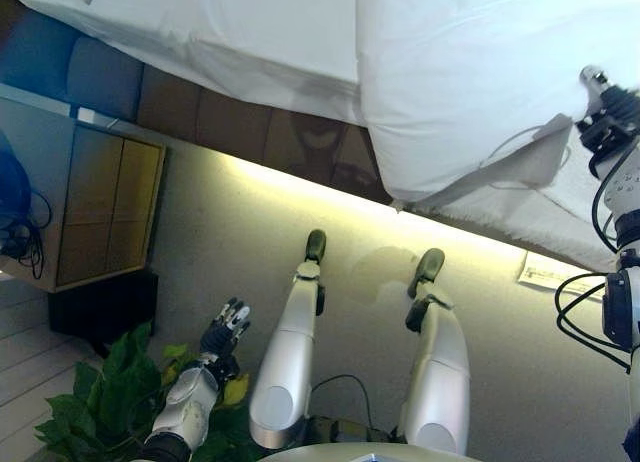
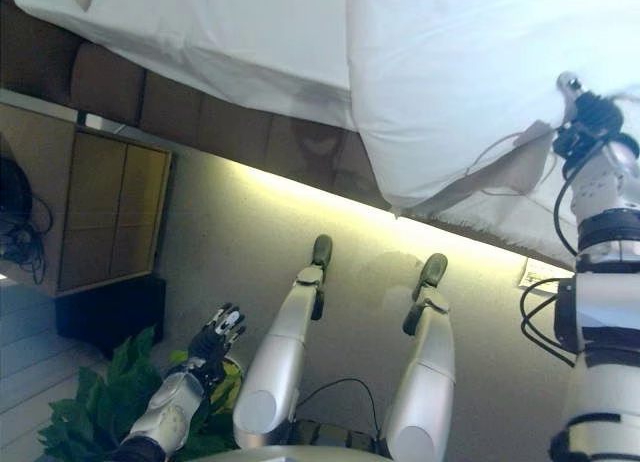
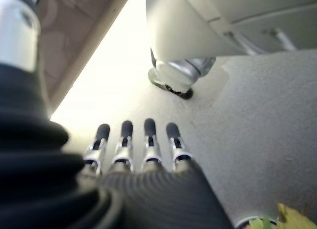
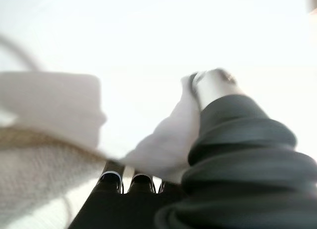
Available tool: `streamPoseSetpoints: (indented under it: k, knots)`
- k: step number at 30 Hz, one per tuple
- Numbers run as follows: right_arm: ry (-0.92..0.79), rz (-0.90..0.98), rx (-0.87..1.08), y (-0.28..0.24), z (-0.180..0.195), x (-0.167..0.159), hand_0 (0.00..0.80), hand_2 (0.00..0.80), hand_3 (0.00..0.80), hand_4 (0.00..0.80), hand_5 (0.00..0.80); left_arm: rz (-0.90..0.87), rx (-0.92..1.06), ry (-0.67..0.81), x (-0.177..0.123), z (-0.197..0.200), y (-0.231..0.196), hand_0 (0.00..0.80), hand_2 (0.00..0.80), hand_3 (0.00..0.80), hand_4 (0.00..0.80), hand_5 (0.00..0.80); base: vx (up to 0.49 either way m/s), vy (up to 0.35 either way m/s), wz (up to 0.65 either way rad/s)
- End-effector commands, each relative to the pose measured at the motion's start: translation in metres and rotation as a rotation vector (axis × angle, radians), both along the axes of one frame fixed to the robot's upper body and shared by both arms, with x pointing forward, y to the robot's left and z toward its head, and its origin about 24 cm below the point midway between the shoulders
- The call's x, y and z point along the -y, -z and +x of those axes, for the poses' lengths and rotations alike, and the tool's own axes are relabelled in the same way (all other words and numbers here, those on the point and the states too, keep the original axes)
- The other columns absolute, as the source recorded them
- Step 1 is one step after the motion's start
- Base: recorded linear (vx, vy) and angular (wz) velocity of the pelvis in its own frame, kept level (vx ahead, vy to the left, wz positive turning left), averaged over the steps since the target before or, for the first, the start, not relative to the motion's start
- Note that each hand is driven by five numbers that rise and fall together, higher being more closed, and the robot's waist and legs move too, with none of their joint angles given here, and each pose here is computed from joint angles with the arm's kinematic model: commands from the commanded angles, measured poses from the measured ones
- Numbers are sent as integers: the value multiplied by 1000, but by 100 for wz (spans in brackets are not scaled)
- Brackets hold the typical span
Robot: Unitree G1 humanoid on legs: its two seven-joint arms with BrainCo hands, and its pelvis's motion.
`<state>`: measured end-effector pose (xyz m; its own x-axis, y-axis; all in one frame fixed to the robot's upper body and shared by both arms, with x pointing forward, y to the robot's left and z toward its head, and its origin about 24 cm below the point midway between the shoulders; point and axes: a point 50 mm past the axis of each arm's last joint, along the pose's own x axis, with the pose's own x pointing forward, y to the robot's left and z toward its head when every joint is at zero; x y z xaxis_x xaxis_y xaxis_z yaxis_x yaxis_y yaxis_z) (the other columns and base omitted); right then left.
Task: Make the bed neatly
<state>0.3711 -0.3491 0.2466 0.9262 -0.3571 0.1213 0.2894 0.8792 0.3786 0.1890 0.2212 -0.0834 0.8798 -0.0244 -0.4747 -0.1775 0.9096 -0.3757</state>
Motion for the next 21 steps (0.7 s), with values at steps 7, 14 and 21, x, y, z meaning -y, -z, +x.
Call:
streamPoseSetpoints:
  k: [7, 14, 21]
  knots:
    - [-72, -172, 347, -99, -8, -27, 800, 800, 800, 800, 800, 78, -22, 4, -27, -16, -1, 0, 0, 0, 0, 0, -1, 18, 3]
    - [-126, -157, 289, -83, -1, -31, 800, 800, 800, 800, 800, 70, 68, 15, -29, -3, -14, 0, 0, 0, 0, 0, 37, 9, 6]
    - [-223, -132, 221, -56, 12, -49, 800, 800, 800, 800, 800, 77, 192, 35, -23, 29, -38, 0, 0, 0, 0, 0, 37, -2, 0]
